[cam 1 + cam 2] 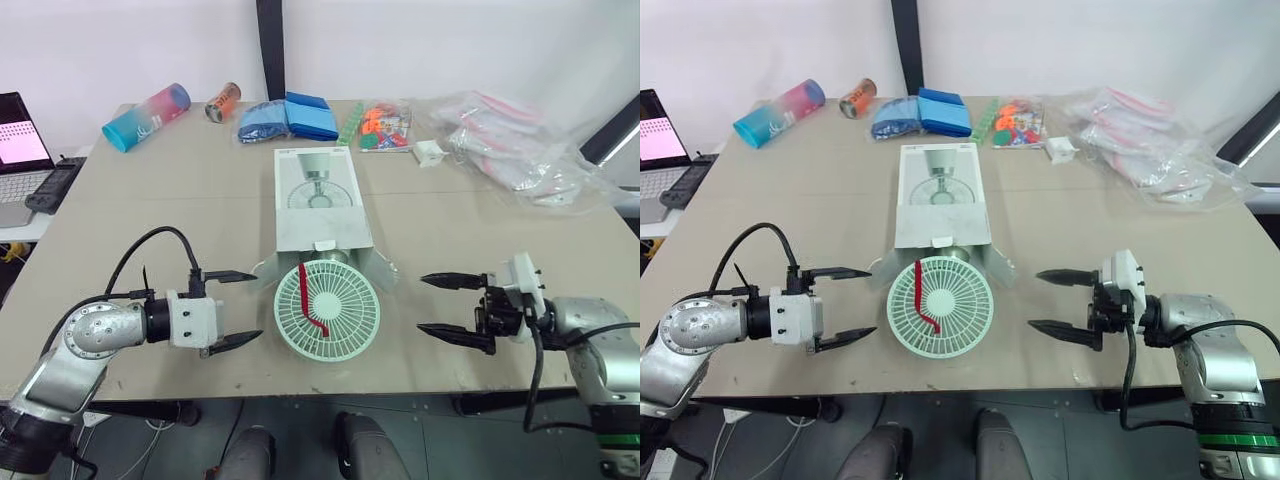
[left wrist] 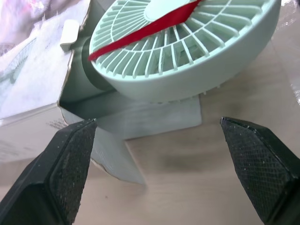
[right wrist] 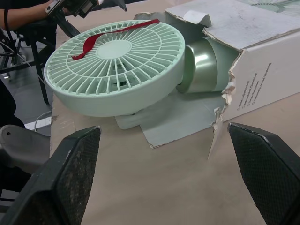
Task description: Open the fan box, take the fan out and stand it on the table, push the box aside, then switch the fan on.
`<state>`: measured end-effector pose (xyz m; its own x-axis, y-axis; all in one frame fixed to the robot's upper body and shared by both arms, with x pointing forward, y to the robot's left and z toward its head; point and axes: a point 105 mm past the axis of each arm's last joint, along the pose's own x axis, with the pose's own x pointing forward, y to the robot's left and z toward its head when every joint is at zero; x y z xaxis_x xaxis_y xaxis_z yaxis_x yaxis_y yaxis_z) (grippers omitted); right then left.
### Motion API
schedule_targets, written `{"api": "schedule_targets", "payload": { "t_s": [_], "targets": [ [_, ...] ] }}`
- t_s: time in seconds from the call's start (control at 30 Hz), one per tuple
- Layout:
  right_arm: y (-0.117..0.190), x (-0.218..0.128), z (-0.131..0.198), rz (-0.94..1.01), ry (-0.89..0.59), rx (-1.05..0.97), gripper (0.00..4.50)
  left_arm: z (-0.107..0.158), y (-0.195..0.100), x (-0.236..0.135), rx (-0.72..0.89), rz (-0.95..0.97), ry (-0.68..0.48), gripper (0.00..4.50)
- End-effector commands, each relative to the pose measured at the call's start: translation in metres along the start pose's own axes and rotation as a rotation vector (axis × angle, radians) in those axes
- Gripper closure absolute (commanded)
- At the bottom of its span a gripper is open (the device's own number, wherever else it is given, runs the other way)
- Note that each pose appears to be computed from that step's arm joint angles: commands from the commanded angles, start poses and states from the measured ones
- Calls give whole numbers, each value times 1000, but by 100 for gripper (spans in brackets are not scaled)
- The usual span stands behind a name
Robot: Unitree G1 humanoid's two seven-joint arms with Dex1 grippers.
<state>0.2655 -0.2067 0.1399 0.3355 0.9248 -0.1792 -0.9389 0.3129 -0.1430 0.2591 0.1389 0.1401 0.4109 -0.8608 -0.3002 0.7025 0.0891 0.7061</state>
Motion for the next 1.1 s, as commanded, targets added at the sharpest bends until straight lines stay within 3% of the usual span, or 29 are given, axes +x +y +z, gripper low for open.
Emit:
{"api": "schedule_targets", "payload": {
  "t_s": [0.03,0.5,1.1],
  "targets": [
    [0,-6,16,-9,-43,-42,7,5,5,6,255,-5,-38,0],
    [13,4,23,39,-67,-15,7,1,-3,17,654,27,-142,0],
    [14,11,26,54,-60,-31,7,11,-12,48,938,163,-269,0]
  ]
}}
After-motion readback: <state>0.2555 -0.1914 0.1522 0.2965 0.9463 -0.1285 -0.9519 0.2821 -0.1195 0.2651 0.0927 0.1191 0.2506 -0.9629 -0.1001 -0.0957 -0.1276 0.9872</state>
